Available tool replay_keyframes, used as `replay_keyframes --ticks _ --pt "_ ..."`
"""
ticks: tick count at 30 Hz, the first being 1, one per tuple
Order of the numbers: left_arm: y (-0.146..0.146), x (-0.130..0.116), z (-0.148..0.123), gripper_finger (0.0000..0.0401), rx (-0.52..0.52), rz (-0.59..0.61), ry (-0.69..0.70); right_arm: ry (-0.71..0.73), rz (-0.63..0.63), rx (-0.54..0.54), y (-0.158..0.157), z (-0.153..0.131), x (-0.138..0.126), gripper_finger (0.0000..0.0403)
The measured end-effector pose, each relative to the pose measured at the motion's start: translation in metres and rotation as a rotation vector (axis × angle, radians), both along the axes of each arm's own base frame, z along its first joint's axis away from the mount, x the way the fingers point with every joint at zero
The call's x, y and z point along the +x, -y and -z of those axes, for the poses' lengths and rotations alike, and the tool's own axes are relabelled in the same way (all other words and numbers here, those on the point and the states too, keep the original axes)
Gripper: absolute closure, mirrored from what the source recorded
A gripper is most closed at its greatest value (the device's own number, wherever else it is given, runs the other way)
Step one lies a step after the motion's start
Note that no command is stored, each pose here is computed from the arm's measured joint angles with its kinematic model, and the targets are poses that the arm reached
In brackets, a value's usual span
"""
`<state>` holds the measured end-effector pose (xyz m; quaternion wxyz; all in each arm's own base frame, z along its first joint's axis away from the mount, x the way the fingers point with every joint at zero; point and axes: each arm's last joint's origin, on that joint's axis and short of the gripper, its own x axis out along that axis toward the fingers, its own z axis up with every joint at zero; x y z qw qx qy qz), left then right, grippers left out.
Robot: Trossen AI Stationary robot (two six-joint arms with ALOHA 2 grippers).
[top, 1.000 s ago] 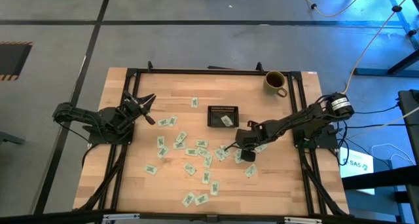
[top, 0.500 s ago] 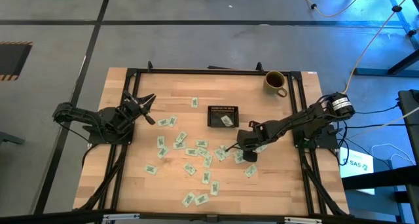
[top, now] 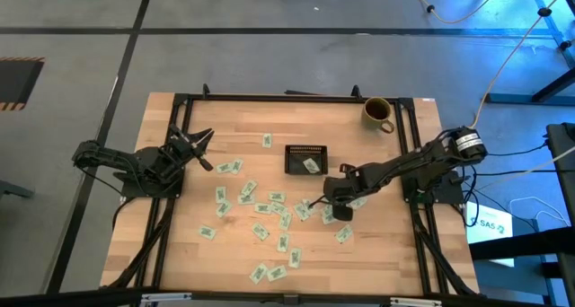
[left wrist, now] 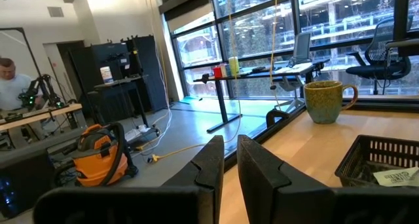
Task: Pick and place Stevia / Truvia into bins
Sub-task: Put the stevia packet into the black basket
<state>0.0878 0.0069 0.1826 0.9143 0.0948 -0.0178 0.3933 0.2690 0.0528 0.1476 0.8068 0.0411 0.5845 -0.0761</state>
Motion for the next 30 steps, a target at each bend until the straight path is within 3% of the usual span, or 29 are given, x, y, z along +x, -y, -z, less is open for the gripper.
replay_keyframes --ticks 5,10,18,30 --pt "0.0 0.0 0.0 0.036 0.0 0.0 0.0 0.072 -0.006 -0.009 0.001 -0.017 -0.001 0.0402" --pt "0.0 0.0 0.0 0.0359 0.0 0.0 0.0 0.182 0.041 -0.095 0.009 -0.041 -0.002 0.0402" --pt "0.0 0.0 0.0 0.036 0.0 -0.001 0.0 0.337 0.143 -0.176 0.038 -0.086 0.023 0.0403" --pt "0.0 0.0 0.0 0.0361 0.0 -0.001 0.0 0.136 0.139 -0.163 0.08 -0.056 0.061 0.0403"
